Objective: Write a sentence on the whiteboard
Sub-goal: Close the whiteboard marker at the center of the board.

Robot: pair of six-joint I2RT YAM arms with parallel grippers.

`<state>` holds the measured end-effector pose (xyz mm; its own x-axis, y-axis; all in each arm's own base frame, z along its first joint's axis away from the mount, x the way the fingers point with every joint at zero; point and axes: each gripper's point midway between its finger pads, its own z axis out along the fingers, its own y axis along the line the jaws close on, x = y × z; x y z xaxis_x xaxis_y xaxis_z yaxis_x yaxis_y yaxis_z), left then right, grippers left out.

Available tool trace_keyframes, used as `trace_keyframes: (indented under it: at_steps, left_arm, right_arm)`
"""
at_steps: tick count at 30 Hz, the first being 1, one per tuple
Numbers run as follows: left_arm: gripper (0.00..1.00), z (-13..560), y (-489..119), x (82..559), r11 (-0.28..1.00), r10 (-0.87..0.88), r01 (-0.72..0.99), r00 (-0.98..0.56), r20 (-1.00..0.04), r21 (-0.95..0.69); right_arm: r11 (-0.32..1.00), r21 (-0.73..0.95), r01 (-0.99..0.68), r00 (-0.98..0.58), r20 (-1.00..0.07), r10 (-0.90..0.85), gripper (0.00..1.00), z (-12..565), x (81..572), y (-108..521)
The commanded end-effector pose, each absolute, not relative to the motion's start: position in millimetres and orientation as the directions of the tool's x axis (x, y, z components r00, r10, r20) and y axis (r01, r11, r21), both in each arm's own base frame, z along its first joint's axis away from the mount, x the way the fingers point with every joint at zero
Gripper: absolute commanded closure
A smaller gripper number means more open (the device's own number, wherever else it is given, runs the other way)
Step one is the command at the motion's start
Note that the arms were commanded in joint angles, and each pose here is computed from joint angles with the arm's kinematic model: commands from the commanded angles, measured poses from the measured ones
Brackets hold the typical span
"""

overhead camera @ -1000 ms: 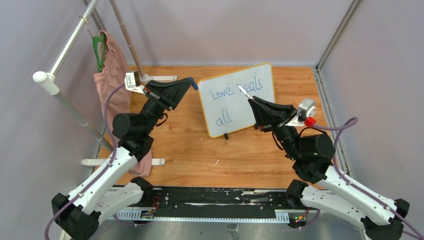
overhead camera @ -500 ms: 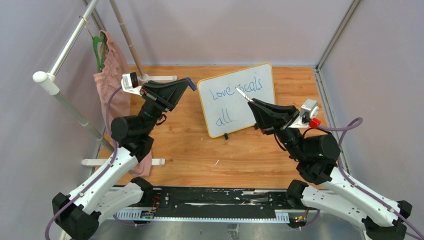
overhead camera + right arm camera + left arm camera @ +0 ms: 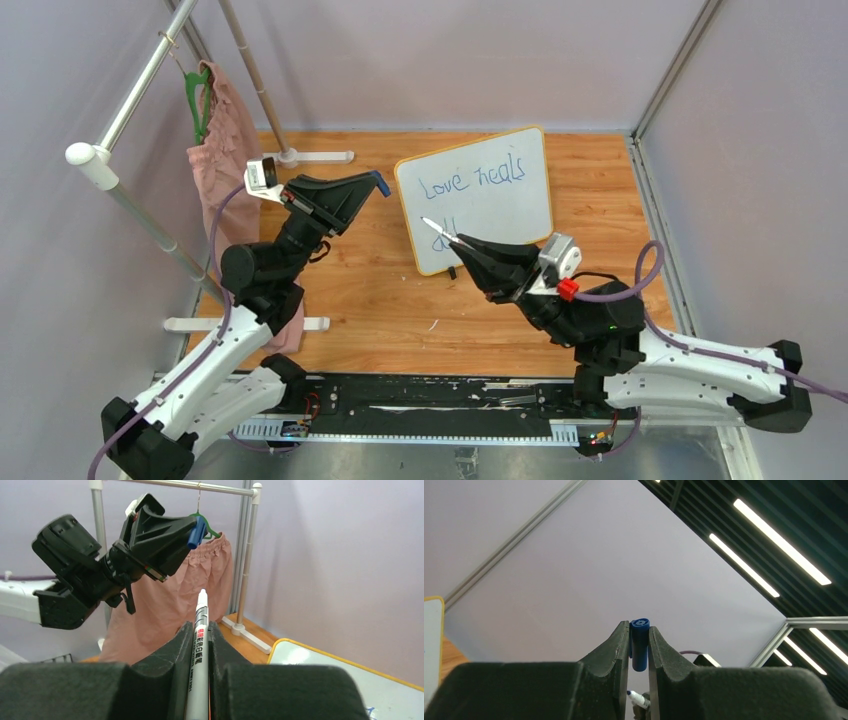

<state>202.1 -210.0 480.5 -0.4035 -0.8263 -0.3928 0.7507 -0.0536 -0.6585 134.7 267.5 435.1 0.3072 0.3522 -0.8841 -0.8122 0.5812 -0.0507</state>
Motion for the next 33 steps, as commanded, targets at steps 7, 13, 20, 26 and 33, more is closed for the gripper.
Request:
trace_keyframes:
  at_steps: [7, 13, 20, 26, 33]
  left_arm:
    - [1.0, 480.6, -203.4, 190.0, -0.039, -0.829, 0.77, -0.381, -0.409, -0.637]
    - [1.0, 465.8, -200.9, 191.7, -0.066, -0.837, 0.745, -0.404, -0.37, -0.663]
    - [1.0, 458.1, -205.6, 194.8, -0.073, -0.824, 0.727, -0.43, -0.369, -0.683]
    - [1.0, 451.7, -208.0, 197.9, -0.078, -0.819, 0.711, -0.446, -0.362, -0.699]
    - [1.0, 443.9, -210.1, 199.0, -0.065, -0.812, 0.705, -0.449, -0.373, -0.706]
  right_arm:
    - [0.72, -0.129, -0.681, 0.439, -0.859, 0.262, 1.0, 434.4, 150.0, 269.4]
    - [0.725, -0.084, -0.683, 0.405, -0.87, 0.281, 1.0, 416.1, 154.7, 261.5]
    - [0.715, -0.02, -0.698, 0.366, -0.869, 0.333, 1.0, 413.6, 162.7, 248.2]
    - [0.712, -0.018, -0.702, 0.377, -0.857, 0.35, 1.0, 425.8, 160.1, 242.7]
    - [0.753, -0.026, -0.658, 0.394, -0.864, 0.314, 1.0, 428.6, 165.7, 227.0]
